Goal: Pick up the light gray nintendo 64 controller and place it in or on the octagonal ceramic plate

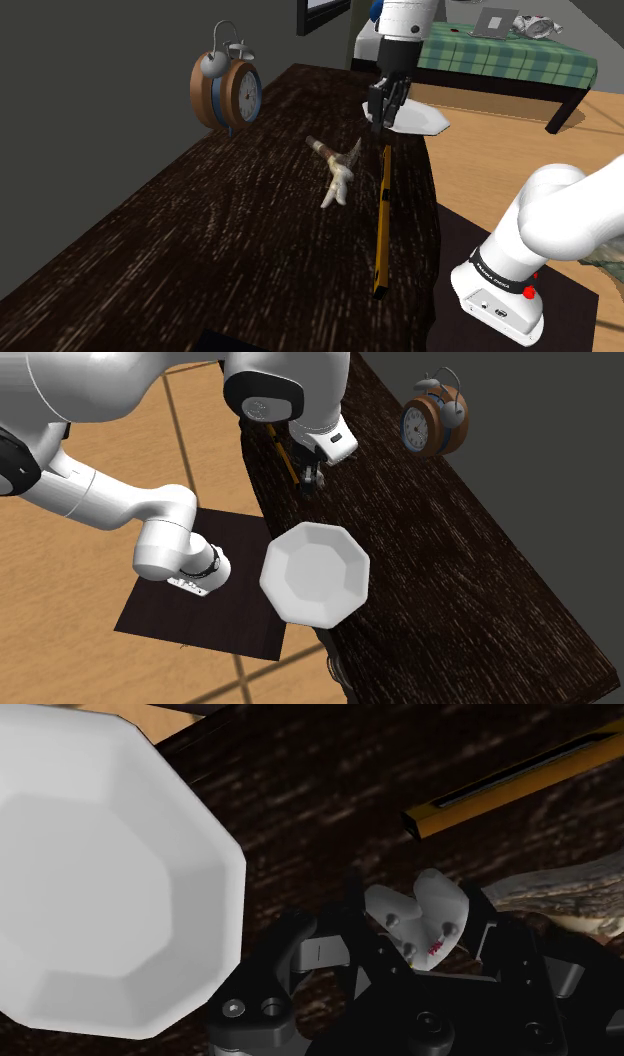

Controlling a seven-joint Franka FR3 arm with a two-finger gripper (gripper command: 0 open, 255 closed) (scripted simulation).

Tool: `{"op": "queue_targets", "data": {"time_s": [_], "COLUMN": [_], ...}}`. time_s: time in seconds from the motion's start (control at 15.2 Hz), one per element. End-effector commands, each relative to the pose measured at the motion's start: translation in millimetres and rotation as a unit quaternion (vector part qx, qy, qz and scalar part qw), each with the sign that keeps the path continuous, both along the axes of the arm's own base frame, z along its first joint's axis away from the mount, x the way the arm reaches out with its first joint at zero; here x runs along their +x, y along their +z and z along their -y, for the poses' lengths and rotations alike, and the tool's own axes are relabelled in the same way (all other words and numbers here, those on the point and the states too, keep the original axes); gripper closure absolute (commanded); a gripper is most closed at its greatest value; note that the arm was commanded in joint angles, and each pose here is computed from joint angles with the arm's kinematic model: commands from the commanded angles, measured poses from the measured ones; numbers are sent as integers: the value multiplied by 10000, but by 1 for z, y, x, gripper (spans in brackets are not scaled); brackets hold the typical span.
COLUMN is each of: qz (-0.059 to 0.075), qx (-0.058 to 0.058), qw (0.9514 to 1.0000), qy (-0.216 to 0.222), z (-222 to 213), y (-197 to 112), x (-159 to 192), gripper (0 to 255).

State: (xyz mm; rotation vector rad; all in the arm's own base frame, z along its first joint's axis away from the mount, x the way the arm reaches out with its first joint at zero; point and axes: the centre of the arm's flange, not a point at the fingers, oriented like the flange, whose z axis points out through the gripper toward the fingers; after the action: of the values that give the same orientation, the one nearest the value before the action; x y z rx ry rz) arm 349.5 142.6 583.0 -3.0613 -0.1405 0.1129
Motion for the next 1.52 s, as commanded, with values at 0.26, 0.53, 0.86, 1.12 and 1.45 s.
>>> {"op": "queue_targets", "data": {"time_s": [0.26, 0.53, 0.86, 1.12, 1.45], "qz": [-2, -2, -2, -2, -2], "qx": [-1, -1, -1, -1, -1], "qw": [10000, 10000, 10000, 10000, 10000], "qy": [0, 0, 0, 0, 0], "z": [0, 39, 104, 156, 222], "y": [32, 33, 33, 32, 32], "x": [0, 6, 16, 24, 34], "gripper": [255, 255, 255, 255, 255]}}
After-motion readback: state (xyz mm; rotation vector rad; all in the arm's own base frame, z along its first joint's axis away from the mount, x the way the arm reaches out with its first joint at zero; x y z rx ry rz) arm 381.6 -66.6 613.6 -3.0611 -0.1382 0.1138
